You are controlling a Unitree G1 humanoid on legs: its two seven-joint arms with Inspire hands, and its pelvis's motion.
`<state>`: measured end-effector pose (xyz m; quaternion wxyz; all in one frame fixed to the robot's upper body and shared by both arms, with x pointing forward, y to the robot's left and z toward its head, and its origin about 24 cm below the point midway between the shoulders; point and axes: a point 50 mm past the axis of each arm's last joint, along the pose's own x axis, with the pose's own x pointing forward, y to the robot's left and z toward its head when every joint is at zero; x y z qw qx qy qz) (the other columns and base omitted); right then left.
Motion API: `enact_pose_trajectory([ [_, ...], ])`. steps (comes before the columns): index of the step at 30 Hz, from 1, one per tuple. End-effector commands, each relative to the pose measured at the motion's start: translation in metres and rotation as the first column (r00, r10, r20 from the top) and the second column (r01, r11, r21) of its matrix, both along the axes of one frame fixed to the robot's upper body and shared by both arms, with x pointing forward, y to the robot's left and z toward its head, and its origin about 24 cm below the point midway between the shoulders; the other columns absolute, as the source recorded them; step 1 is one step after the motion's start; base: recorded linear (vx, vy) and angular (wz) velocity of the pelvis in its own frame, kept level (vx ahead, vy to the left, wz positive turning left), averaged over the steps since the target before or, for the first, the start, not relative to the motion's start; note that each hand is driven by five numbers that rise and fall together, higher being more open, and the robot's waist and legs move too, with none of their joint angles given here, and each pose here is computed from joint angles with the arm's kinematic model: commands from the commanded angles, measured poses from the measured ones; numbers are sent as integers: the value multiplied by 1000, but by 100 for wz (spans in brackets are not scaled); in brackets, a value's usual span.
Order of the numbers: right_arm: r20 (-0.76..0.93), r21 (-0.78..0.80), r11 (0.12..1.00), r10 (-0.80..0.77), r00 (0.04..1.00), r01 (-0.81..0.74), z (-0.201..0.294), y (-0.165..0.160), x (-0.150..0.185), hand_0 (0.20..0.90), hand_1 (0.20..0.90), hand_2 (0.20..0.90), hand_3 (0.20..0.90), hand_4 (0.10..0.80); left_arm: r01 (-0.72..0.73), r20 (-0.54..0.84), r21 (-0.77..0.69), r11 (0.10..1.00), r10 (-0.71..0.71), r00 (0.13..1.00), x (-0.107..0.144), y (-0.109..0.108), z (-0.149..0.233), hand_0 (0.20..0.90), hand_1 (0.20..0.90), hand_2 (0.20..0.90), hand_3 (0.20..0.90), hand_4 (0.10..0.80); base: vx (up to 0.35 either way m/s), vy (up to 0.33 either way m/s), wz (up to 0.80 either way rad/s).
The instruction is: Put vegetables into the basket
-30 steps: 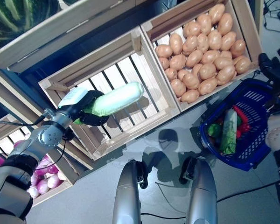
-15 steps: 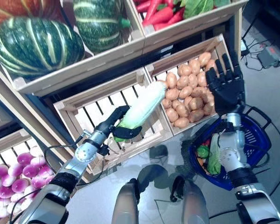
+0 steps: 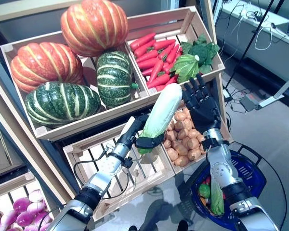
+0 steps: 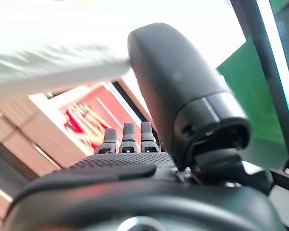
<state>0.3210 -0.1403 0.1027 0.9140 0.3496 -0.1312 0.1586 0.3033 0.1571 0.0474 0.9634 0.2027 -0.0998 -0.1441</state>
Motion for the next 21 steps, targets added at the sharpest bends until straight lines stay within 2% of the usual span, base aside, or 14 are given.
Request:
enact_pose_trajectory([
  [1, 83, -69, 991, 119, 989, -114, 4, 24, -7, 900, 900, 900, 900, 800, 76, 171, -78, 994, -61, 983, 8, -23, 32, 300, 300, 300, 300, 400, 28, 0, 3],
  [6, 20, -170, 975, 149, 989, -143, -12, 28, -12, 900, 900, 900, 900, 800, 87, 164, -68, 994, -75, 984, 3, -25, 28, 300, 300, 300, 300, 400, 4, -3, -1],
  [9, 10, -171, 965, 204, 979, -199, -15, 34, -13, 900, 900, 900, 900, 800, 105, 157, -57, 993, -94, 983, 3, -27, 29, 300, 300, 300, 300, 400, 0, 0, 0],
  [14, 70, -87, 945, 323, 944, -317, -8, 46, -16, 900, 900, 900, 900, 800, 119, 118, -99, 988, -107, 987, 3, -31, 27, 300, 300, 300, 300, 400, 0, 0, 0],
  [21, 180, 88, 875, 457, 871, -477, -1, 58, -25, 900, 900, 900, 900, 800, 87, 26, -242, 966, -84, 996, 1, -24, 13, 300, 300, 300, 300, 400, 17, -10, 2],
])
